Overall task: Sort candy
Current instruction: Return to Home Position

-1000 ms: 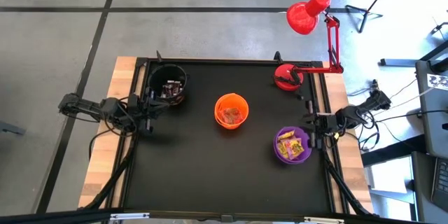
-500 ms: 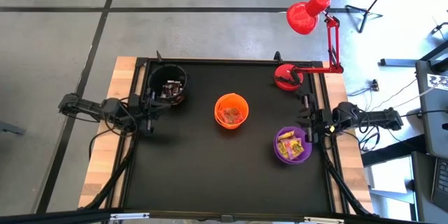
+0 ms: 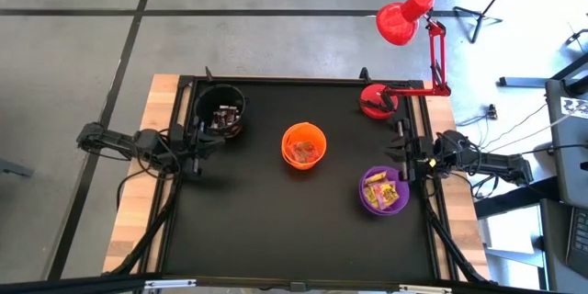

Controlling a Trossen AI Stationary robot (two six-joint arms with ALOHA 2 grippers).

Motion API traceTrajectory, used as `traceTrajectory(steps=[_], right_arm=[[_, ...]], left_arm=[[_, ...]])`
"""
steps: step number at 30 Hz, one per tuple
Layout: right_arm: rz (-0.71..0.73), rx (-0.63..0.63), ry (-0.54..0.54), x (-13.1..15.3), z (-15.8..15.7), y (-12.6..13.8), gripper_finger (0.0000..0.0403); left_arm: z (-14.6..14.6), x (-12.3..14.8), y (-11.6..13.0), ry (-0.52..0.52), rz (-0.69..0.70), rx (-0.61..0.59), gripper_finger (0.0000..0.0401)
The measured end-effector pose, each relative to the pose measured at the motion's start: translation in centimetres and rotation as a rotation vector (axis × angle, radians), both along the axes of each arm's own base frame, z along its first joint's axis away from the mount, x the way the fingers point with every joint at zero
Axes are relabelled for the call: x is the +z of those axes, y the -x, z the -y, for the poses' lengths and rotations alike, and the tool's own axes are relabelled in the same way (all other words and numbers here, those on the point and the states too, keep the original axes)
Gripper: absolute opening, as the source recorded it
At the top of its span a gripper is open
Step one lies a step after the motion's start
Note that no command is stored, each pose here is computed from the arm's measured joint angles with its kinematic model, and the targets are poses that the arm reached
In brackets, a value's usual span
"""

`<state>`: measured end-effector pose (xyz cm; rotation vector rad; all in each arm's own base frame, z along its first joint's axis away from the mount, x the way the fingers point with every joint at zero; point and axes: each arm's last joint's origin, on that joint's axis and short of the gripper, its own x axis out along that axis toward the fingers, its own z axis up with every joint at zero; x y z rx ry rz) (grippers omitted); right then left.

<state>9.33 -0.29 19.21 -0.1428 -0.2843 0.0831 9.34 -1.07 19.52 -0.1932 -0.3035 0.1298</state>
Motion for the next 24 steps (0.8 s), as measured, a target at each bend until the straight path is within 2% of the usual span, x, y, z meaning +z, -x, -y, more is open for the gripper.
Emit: traceTrajectory(steps=[6,17,22,24], right_arm=[[-0.031,-0.034,-0.034,-0.3,0.1,-0.1,0.0001],[-0.104,-0.316,-0.104,-1.1,1.0,-0.2,0.0001],[-0.224,-0.326,-0.097,-2.2,1.0,-0.3,0.0001],[-0.226,-0.321,-0.096,-2.2,1.0,-0.3,0.0001]], left_arm=[[0.0,0.0,0.0,0.003,-0.001,0.01,0.0],[0.0,0.0,0.0,0.003,-0.001,0.011,0.0],[0.0,0.0,0.0,0.003,-0.001,0.011,0.0],[0.0,0.0,0.0,0.003,-0.001,0.011,0.0]])
